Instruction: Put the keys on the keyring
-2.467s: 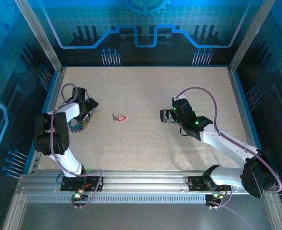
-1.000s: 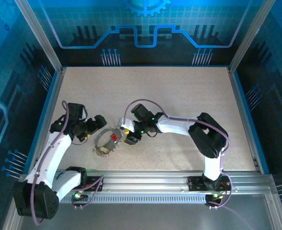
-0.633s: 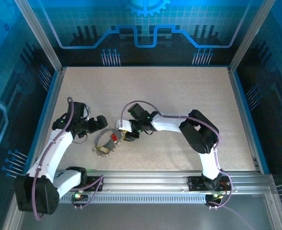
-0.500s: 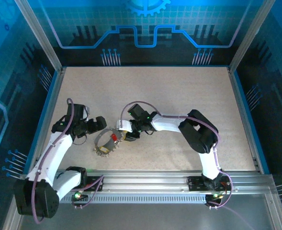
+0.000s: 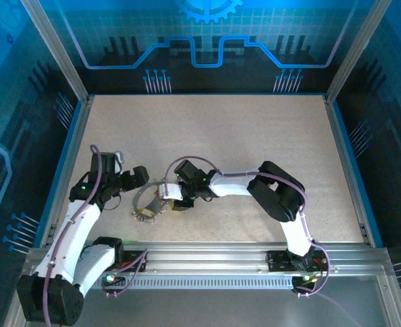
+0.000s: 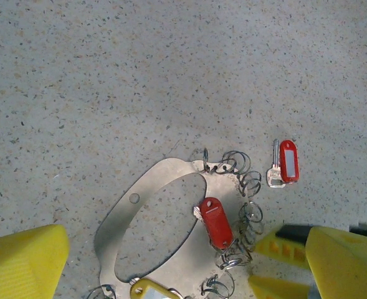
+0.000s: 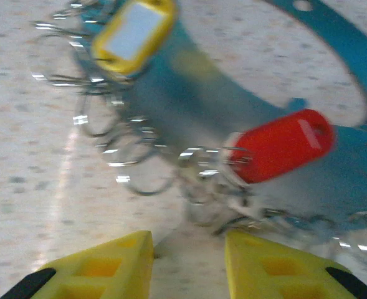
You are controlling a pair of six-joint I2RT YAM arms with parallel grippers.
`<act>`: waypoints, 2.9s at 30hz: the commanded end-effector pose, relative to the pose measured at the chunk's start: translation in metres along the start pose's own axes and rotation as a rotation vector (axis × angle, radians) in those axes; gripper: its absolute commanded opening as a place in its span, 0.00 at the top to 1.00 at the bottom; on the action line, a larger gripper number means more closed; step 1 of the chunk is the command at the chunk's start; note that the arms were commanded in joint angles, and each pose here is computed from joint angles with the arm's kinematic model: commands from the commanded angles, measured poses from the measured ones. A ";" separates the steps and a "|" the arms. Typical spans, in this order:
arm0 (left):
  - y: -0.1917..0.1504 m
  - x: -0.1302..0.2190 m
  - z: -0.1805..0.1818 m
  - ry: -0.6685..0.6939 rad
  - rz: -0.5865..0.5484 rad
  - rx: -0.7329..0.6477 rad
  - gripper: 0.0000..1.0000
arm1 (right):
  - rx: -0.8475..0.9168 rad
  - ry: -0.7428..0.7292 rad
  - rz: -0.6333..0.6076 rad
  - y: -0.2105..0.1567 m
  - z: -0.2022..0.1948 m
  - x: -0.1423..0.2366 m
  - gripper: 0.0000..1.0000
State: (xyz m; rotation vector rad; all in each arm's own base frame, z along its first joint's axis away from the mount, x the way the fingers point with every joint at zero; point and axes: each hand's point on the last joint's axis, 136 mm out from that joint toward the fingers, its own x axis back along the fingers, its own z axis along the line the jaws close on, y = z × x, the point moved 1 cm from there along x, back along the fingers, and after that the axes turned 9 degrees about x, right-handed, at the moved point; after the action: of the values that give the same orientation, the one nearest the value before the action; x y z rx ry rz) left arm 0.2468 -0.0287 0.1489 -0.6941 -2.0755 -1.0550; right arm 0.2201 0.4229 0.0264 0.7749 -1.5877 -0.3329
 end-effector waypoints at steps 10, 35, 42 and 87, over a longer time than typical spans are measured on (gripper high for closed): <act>0.000 -0.006 0.001 -0.013 -0.002 -0.001 0.01 | -0.125 -0.084 -0.185 0.010 0.011 0.041 0.61; 0.002 0.002 -0.005 -0.092 -0.088 0.004 0.01 | -0.359 -0.123 -0.255 -0.009 -0.005 -0.006 0.63; 0.002 0.002 -0.007 -0.097 -0.088 0.004 0.01 | -0.344 -0.123 -0.292 -0.004 -0.003 -0.006 0.63; 0.006 -0.016 0.043 0.148 0.046 0.247 0.01 | -1.018 0.141 0.305 0.016 -0.014 0.020 0.66</act>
State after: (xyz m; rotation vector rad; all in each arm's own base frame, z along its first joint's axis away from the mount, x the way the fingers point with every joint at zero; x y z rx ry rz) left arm 0.2437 0.0076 0.1091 -0.5334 -1.9688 -0.7885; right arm 0.2335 0.4187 0.0532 -0.2010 -1.1867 -0.7674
